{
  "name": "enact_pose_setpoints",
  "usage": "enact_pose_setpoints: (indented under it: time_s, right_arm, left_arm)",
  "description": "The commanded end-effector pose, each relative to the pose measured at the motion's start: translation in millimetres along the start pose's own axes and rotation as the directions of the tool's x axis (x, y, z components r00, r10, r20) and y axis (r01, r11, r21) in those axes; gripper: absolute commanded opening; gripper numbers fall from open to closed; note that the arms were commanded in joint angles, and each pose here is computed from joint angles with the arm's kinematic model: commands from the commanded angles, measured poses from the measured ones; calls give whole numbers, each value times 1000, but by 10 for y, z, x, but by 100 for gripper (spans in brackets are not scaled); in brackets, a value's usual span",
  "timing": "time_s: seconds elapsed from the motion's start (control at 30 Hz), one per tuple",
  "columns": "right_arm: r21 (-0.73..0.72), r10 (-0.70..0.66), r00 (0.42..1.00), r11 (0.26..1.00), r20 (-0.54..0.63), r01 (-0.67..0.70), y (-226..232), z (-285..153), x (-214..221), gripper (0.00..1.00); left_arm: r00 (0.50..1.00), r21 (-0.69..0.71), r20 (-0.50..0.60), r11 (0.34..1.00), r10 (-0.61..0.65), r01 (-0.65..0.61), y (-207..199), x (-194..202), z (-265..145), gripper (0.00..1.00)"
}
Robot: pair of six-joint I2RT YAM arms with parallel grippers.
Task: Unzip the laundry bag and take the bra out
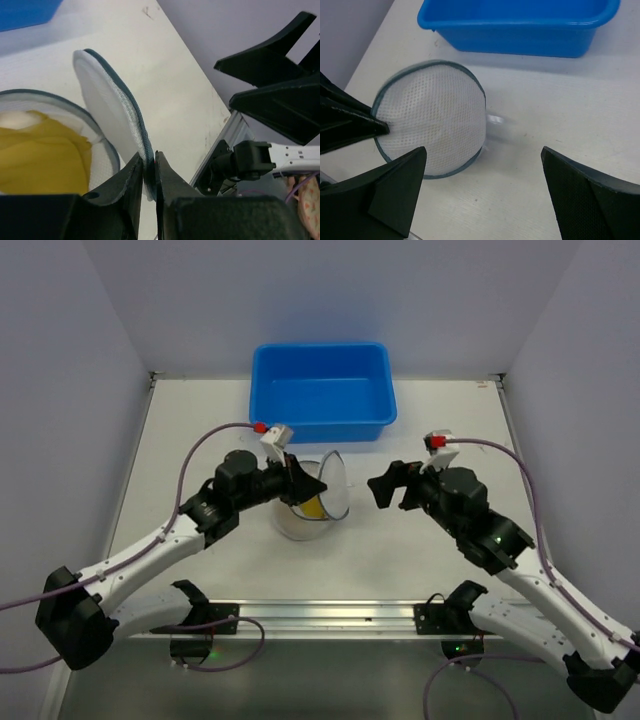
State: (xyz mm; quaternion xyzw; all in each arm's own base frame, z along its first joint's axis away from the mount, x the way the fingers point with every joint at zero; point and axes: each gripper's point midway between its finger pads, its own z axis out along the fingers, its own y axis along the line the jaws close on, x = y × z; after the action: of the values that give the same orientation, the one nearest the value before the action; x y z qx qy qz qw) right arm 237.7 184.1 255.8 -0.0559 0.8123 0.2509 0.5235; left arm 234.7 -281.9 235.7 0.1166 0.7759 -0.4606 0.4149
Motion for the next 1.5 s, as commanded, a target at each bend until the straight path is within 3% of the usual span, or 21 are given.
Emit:
enact_pose_setpoints:
  time_s: [0.0, 0.17, 0.4, 0.53, 0.6, 0.83, 1.0, 1.2, 1.37, 1.47]
  right_arm:
    - [101, 84, 986, 990, 141, -98, -244, -131, -146, 99]
    - [109, 116, 970, 984, 215, -142, -367, -306, -144, 99]
    - [117, 135, 965, 979, 226, -164, -428, -347, -77, 99]
    - [117, 118, 967, 982, 227, -147, -429, -356, -87, 99]
    - [103, 97, 971, 987, 220, -122, -391, -339, -99, 99]
    - [-57, 89, 994, 995, 69, -85, 47, -18, 14, 99]
    - [-142, 126, 987, 980, -105, -140, 370, 459, 305, 95]
    - [-145, 133, 965, 975, -226, -169, 640, 903, 641, 93]
    - [-111, 167, 955, 974, -243, -199, 767, 1079, 793, 91]
    - [-89, 176, 947, 974, -268, -206, 807, 1134, 938, 91]
  left_arm:
    - [991, 30, 34, 991, 132, -133, -272, -54, 218, 21]
    - [986, 40, -21, 985, 168, -167, -480, 101, 586, 36]
    - [983, 96, -62, 981, 175, -168, -762, 186, 970, 76]
    - [984, 61, -27, 983, 174, -172, -811, -2, 927, 84]
    - [986, -34, -13, 985, 169, -169, -679, -112, 859, 86]
    - [1000, -360, -7, 933, 22, -23, 346, -321, 357, 87]
    - [998, -546, -55, 837, 4, -33, 947, -93, -63, 83]
    - [994, -586, -102, 810, -38, -29, 1208, 226, -158, 74]
    - [988, -612, -142, 790, -62, -38, 1361, 394, -154, 67]
    - [987, -618, -146, 785, -69, -37, 1403, 454, -172, 54]
